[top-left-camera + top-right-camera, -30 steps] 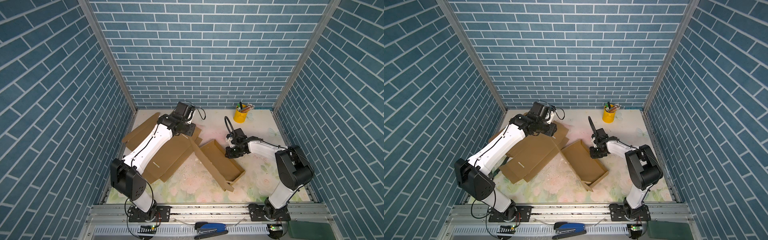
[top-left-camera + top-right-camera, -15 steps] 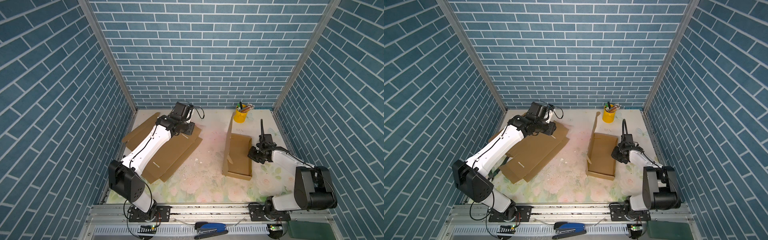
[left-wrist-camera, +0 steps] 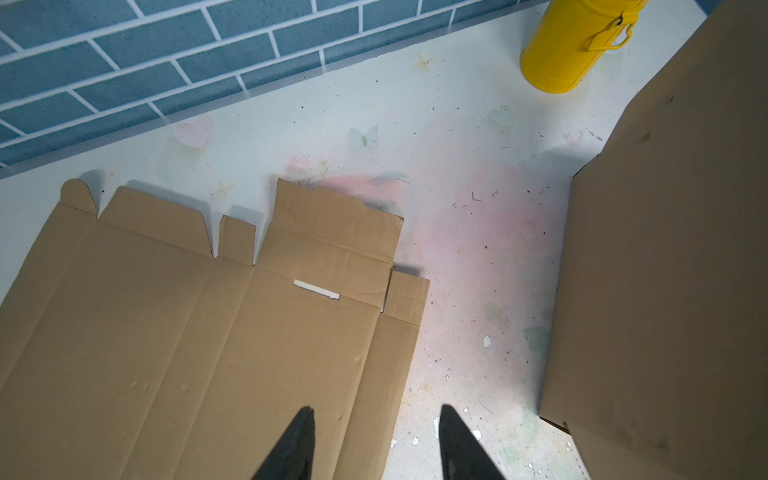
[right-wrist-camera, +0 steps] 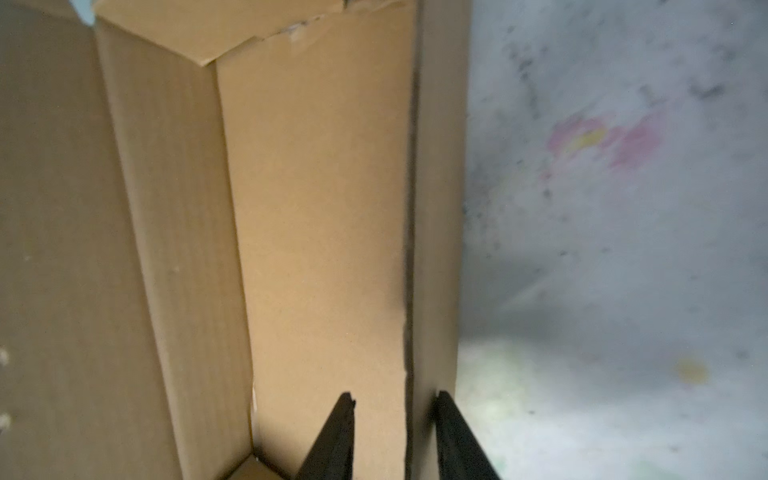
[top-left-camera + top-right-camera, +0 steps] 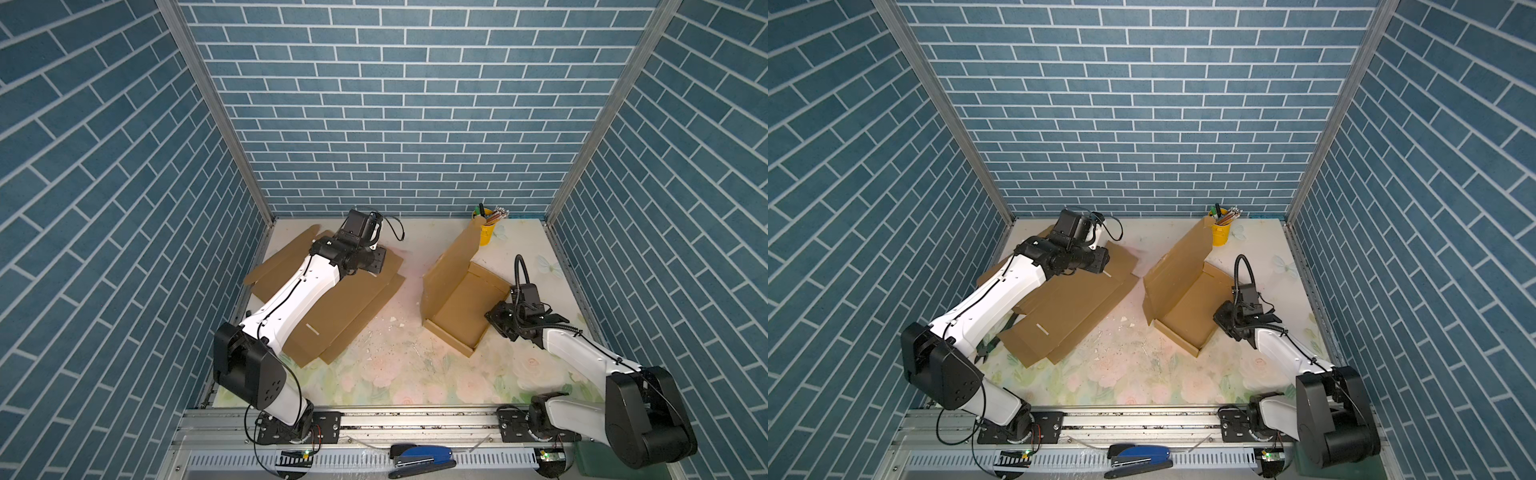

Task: Fold the paper box

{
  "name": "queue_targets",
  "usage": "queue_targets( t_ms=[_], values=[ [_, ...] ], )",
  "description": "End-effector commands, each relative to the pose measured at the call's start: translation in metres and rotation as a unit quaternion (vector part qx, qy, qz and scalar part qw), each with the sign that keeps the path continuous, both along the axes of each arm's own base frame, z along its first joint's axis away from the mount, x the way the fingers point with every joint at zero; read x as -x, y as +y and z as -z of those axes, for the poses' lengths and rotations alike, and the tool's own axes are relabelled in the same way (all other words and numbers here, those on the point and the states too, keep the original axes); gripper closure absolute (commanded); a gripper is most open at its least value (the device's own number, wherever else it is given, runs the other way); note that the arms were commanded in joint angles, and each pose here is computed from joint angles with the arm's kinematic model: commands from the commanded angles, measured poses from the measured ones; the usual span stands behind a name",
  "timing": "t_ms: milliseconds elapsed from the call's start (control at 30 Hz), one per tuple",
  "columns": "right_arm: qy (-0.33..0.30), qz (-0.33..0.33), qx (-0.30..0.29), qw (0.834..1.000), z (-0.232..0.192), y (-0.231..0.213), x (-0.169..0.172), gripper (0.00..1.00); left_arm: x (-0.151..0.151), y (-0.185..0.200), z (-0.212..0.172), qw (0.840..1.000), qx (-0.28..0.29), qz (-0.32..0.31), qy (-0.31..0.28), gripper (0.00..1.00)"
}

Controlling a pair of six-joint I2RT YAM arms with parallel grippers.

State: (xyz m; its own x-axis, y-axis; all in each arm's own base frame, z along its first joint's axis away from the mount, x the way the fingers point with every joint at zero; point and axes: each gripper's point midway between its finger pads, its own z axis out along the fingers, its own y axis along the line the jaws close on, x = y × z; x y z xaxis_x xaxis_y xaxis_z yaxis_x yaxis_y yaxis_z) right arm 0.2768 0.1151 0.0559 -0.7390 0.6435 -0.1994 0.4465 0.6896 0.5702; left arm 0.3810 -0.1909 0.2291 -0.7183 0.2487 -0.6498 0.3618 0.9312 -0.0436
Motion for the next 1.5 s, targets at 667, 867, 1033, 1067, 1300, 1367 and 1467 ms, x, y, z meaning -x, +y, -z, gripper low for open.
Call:
queue_targets(
  t_ms=[667, 867, 1033, 1067, 1300, 1367, 1467],
  values=[
    [-0.028, -0.269, 0.096, 0.958, -0.057, 0.039, 0.004, 0.59, 0.032, 0.068, 0.045, 0.991, 0.022, -0.128, 0.01, 0.51],
    [-0.037, -0.287, 0.223, 0.931, -0.063, -0.017, -0.038, 0.44, 0.058, 0.079, 0.073, 0.991, 0.017, -0.134, 0.011, 0.51],
    [-0.02, -0.29, 0.273, 0.917, -0.041, -0.025, -0.073, 0.44, 0.063, 0.085, 0.074, 0.992, 0.009, -0.128, -0.01, 0.48],
    [-0.017, -0.29, 0.278, 0.916, -0.037, -0.025, -0.079, 0.45, 0.062, 0.085, 0.073, 0.992, 0.009, -0.127, -0.016, 0.47],
    [-0.025, -0.271, 0.268, 0.924, -0.012, -0.016, -0.108, 0.55, 0.053, 0.086, 0.069, 0.991, 0.009, -0.131, -0.034, 0.42],
    [-0.022, -0.263, 0.263, 0.928, -0.005, -0.015, -0.111, 0.59, 0.051, 0.087, 0.066, 0.99, 0.015, -0.133, -0.041, 0.37],
    [-0.012, -0.25, 0.259, 0.933, 0.005, -0.016, -0.11, 0.67, 0.047, 0.088, 0.057, 0.988, 0.036, -0.138, -0.062, 0.3]
  ],
)
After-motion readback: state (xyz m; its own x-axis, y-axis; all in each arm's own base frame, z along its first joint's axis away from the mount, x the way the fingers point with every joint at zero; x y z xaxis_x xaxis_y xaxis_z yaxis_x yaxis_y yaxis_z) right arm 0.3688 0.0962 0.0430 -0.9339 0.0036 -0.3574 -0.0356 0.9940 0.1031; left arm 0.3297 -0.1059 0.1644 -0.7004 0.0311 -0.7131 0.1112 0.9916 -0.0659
